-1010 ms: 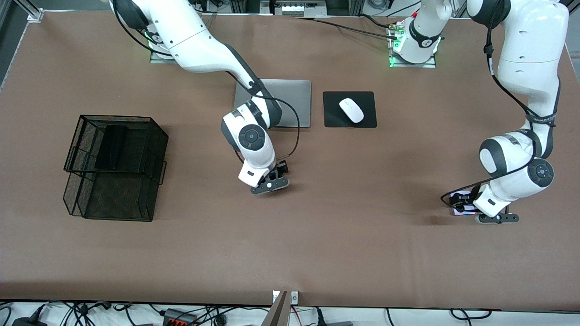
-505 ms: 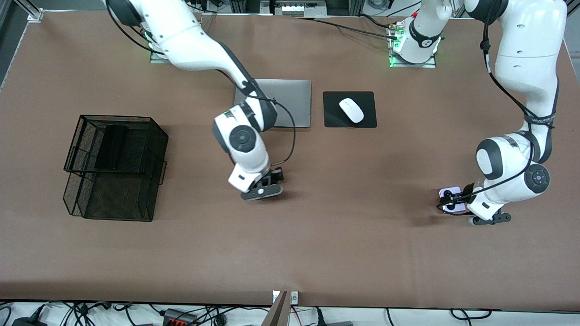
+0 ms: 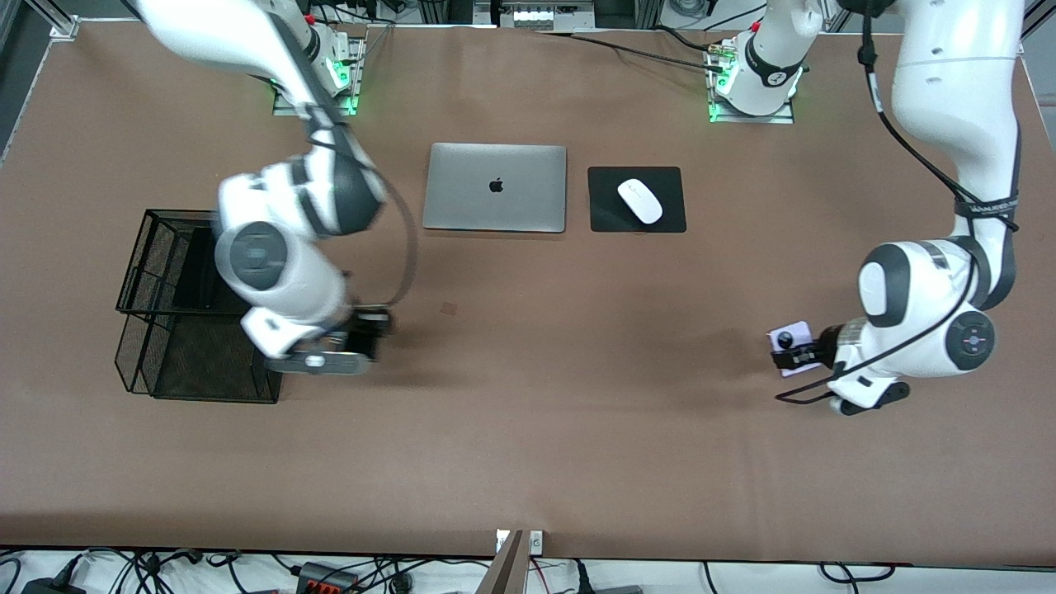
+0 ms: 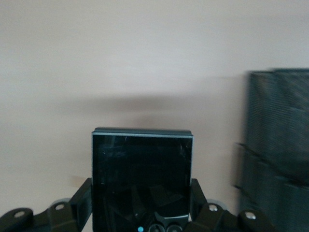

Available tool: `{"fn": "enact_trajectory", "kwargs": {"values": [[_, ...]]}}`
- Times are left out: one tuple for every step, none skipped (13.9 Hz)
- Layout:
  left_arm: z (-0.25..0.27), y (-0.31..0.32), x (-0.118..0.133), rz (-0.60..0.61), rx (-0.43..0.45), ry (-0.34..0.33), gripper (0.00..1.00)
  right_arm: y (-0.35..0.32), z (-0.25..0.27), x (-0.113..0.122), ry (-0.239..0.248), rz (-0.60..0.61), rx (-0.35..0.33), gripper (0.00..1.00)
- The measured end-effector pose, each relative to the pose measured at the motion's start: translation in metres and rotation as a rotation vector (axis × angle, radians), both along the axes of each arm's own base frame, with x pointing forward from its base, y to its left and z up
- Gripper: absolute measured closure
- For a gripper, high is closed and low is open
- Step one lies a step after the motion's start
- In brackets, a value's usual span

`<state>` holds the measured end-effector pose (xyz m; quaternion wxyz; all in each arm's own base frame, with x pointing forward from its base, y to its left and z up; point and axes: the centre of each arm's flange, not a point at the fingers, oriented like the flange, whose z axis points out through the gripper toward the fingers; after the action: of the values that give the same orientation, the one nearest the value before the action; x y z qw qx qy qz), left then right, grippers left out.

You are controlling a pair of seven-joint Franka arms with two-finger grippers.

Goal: Place phones with both arms
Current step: 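Carry the flip phone to the basket with the right gripper while the left gripper lifts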

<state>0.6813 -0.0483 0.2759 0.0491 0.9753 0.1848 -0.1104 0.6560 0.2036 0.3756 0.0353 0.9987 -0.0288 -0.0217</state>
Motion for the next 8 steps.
{"fn": "enact_trajectory", "kwargs": {"values": [[0.012, -0.023, -0.002, 0.036, 0.010, 0.019, 0.17, -0.029, 0.002, -0.003, 0.011, -0.005, -0.013, 0.19], [0.024, -0.045, -0.003, 0.071, 0.020, 0.035, 0.17, -0.056, 0.004, -0.007, 0.024, -0.003, -0.019, 0.19], [0.035, -0.065, -0.005, 0.106, 0.032, 0.048, 0.17, -0.082, 0.005, -0.011, 0.038, 0.006, -0.020, 0.19], [0.042, -0.084, -0.008, 0.139, 0.038, 0.058, 0.17, -0.107, 0.007, -0.016, 0.055, 0.016, -0.017, 0.19], [0.045, -0.102, -0.011, 0.178, 0.031, 0.070, 0.17, -0.129, 0.007, -0.021, 0.074, 0.021, -0.011, 0.19], [0.046, -0.121, -0.015, 0.226, 0.016, 0.088, 0.17, -0.146, 0.007, -0.027, 0.094, 0.023, -0.005, 0.19], [0.048, -0.143, -0.019, 0.272, 0.003, 0.104, 0.17, -0.158, 0.007, -0.035, 0.111, 0.022, 0.000, 0.19], [0.054, -0.167, -0.023, 0.310, -0.005, 0.112, 0.17, -0.166, 0.005, -0.043, 0.126, 0.019, 0.006, 0.19]]}}
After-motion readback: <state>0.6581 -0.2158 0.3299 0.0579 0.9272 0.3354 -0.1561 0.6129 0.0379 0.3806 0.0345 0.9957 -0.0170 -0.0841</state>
